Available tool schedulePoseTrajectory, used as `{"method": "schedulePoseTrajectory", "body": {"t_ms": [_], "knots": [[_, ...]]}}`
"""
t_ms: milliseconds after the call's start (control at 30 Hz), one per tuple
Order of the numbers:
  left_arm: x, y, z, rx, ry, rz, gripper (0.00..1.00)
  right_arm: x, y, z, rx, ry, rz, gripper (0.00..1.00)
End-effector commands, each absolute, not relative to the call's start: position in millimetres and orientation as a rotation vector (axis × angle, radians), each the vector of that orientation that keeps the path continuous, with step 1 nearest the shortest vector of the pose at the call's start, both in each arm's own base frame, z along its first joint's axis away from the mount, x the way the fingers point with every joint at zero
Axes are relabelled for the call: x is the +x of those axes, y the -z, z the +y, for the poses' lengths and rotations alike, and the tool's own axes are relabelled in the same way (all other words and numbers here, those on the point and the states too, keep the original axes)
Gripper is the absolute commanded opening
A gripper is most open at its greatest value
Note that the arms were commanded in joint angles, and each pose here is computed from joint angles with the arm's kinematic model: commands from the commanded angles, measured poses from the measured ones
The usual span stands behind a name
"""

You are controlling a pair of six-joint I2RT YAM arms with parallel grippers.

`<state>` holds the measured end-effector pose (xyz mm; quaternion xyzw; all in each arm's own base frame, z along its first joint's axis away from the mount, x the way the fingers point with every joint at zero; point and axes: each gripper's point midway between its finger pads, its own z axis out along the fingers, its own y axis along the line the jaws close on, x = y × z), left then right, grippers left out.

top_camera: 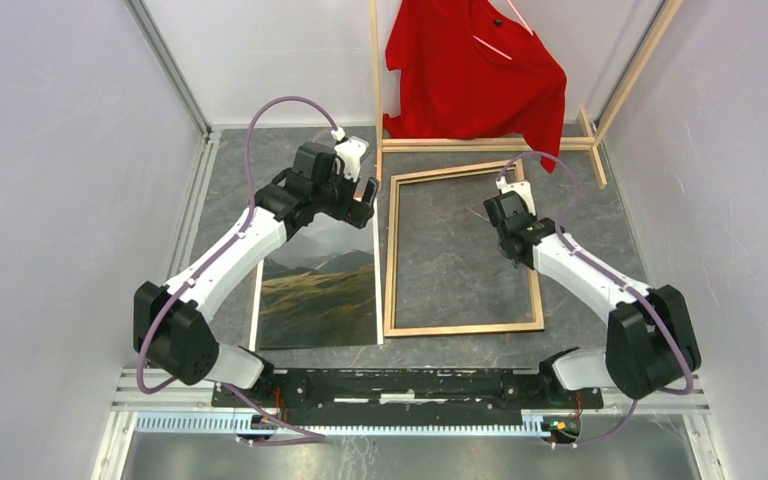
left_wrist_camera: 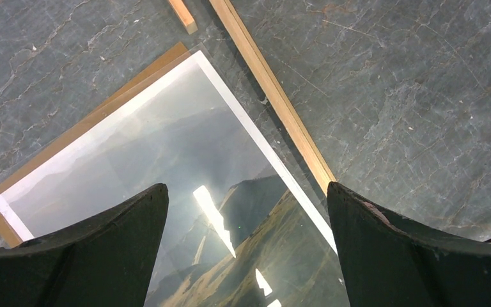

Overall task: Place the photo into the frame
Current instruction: Turn over the photo frame at the center of the board.

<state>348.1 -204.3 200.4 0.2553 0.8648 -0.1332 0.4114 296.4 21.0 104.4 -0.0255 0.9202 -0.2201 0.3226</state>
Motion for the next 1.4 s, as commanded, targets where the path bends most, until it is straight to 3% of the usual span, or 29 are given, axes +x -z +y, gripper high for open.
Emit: {"method": "schedulePoseTrajectory", "body": {"t_ms": [0,533,600,667,700,800,933,1133,1367], "knots": [[345.1,-211.6,-199.3,0.697,0.310,2.120,1.00,302.7,-93.8,7.7,-0.079,0.716,2.389,0.23],[336.4,-213.4,-191.6,0.727,0.282,2.130,1.00,314.6,-49.7,0.4,-0.193,0.881,2.427,0.22],[335.3,-211.6,-190.6,0.732,0.277,2.136,1.00,316.7,-47.1,0.4,-0.193,0.886,2.441,0.28],[332.2,-208.6,-189.4,0.750,0.277,2.144,1.00,318.5,-46.5,1.1,-0.179,0.885,2.448,0.60],[330.7,-207.0,-189.3,0.757,0.279,2.151,1.00,319.4,-47.4,1.5,-0.175,0.883,2.446,0.69],[329.4,-204.9,-186.3,0.764,0.272,2.164,1.00,321.3,-53.7,0.0,-0.127,0.865,2.433,0.81],[334.0,-206.8,-174.0,0.736,0.271,2.178,1.00,329.8,-76.4,7.7,-0.057,0.772,2.400,0.84],[358.1,-206.5,-122.0,0.557,0.266,2.235,1.00,349.3,-108.9,121.3,-0.136,0.208,2.330,0.86],[361.0,-187.7,-51.0,0.405,0.190,2.336,1.00,348.6,-113.9,269.6,-0.330,-0.195,2.286,0.86]]}}
